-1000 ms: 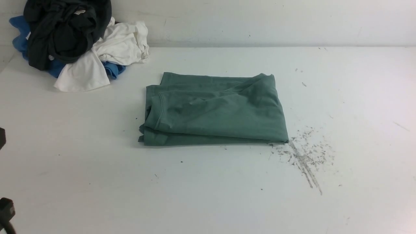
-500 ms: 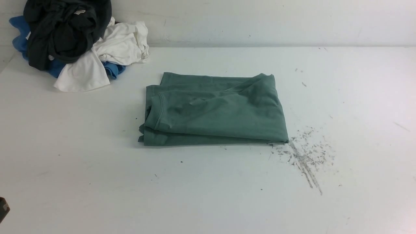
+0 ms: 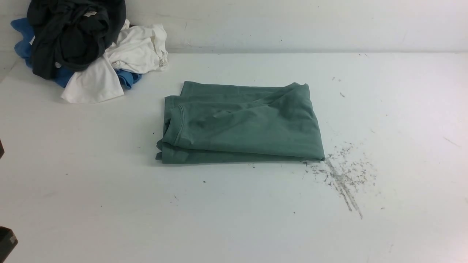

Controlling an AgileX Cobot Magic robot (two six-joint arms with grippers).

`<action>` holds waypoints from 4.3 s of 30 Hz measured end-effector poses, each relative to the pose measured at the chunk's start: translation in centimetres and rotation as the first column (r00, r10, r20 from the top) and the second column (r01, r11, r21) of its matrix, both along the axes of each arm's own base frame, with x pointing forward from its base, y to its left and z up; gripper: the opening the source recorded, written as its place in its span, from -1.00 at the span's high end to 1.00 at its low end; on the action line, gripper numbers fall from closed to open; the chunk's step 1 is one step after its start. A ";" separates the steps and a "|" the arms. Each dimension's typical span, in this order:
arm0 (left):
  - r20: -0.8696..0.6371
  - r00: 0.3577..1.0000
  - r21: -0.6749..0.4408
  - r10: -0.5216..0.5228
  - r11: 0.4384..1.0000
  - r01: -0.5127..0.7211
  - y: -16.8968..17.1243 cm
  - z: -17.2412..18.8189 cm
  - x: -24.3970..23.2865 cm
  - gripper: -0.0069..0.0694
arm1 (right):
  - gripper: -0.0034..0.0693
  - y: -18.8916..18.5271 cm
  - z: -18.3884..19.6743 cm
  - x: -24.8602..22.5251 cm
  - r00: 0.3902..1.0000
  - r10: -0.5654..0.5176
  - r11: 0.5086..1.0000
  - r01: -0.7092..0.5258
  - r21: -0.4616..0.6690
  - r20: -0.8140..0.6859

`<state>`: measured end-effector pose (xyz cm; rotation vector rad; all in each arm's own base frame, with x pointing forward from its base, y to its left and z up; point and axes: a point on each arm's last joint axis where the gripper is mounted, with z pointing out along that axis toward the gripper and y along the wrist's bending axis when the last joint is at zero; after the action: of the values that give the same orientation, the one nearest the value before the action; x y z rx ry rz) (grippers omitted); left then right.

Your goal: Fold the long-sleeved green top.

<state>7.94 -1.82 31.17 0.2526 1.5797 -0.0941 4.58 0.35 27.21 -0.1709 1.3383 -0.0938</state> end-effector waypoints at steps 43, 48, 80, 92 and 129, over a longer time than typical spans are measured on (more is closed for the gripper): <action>0.002 1.000 -0.005 -0.002 1.000 0.002 0.0 0.0 -0.1 0.84 | 0.94 -0.2 -9.1 0.9 0.907 -0.004 0.981 0.084 0.173 -0.422; 0.002 1.000 -0.005 -0.002 1.000 0.002 0.0 0.0 -0.1 0.84 | 0.94 -0.2 -9.1 0.9 0.907 -0.004 0.981 0.084 0.173 -0.422; 0.025 0.999 -0.009 0.037 0.999 -0.037 0.7 -10.3 -2.6 0.84 | 0.94 -0.2 -9.1 0.9 0.907 -0.004 0.981 0.084 0.173 -0.422; -0.249 0.968 0.027 0.038 0.999 -0.032 0.6 -13.9 -2.8 0.84 | 0.94 -0.2 -9.1 0.9 0.907 -0.004 0.981 0.084 0.173 -0.422; -0.270 0.959 -0.049 0.089 0.993 -0.106 0.9 -13.9 -2.7 0.84 | 0.94 -0.2 -9.1 0.9 0.907 -0.004 0.981 0.084 0.173 -0.422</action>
<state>5.23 -0.97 17.30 0.1145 1.8518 -0.1047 5.47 0.11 18.09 0.0024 1.7744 0.0351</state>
